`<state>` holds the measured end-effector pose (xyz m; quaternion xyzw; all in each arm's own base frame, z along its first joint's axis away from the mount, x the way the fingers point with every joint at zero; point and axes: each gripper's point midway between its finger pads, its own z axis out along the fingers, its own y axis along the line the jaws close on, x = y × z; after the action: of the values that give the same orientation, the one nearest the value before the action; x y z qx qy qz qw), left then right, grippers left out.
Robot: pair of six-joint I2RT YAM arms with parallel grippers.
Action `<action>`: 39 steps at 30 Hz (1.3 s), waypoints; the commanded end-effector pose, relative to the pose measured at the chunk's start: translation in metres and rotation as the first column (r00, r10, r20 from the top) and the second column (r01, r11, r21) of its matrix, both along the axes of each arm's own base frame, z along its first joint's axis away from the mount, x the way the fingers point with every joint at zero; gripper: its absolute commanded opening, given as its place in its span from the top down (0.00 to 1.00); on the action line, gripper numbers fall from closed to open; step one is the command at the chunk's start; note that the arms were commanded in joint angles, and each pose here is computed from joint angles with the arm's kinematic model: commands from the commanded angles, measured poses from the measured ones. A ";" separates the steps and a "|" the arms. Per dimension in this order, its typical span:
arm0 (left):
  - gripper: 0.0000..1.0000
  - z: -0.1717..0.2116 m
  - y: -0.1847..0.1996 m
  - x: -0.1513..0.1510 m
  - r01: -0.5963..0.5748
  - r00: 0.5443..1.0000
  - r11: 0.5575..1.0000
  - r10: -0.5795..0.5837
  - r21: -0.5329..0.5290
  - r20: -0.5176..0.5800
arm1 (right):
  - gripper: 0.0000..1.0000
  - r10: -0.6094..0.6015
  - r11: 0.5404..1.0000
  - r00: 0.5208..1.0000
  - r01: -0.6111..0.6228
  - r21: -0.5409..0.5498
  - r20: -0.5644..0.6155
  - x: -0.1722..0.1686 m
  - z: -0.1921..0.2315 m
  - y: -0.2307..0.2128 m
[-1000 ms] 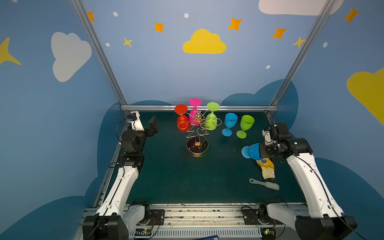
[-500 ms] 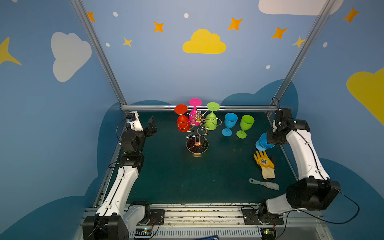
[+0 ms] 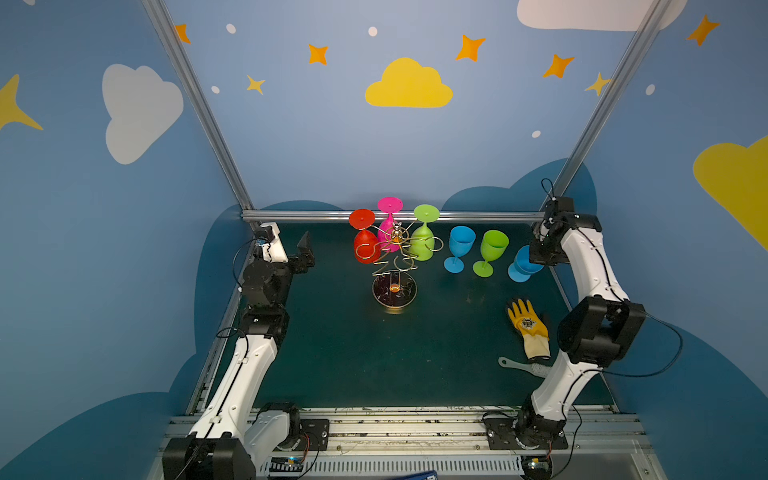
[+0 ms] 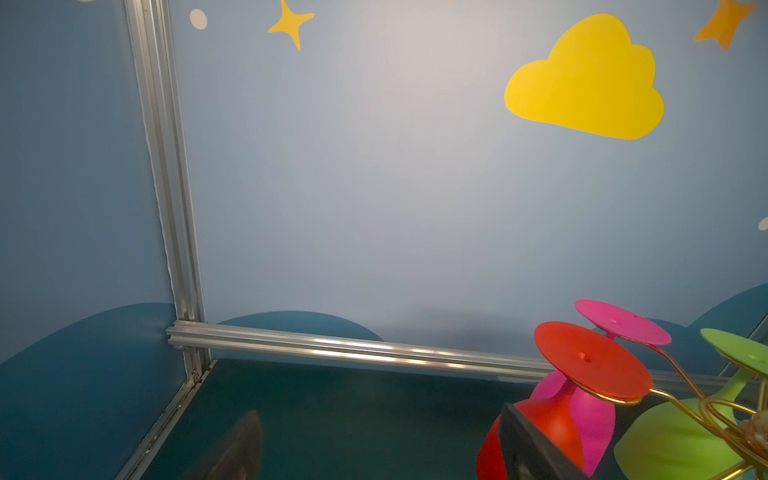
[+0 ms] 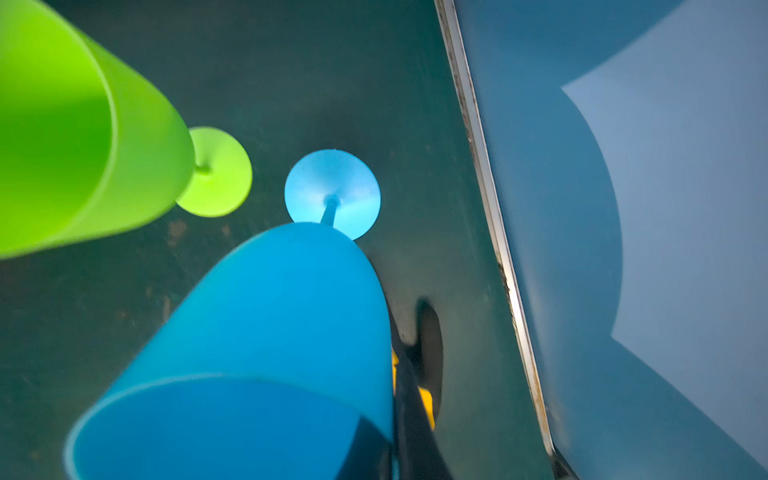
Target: Take the wine glass off the wine glass rack
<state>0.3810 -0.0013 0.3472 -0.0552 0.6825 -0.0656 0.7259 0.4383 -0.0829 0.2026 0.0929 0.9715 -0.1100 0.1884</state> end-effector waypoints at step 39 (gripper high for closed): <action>0.12 -0.009 0.009 0.004 -0.032 0.999 0.999 0.032 -0.008 -0.029 | 0.35 -0.026 0.983 0.998 0.016 0.180 0.056 0.038 0.024 -0.006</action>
<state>0.3859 0.0032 0.3372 -0.0607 0.6932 -0.0609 0.7156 0.4831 -0.0887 0.1874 0.1130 0.9796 -0.0314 0.1632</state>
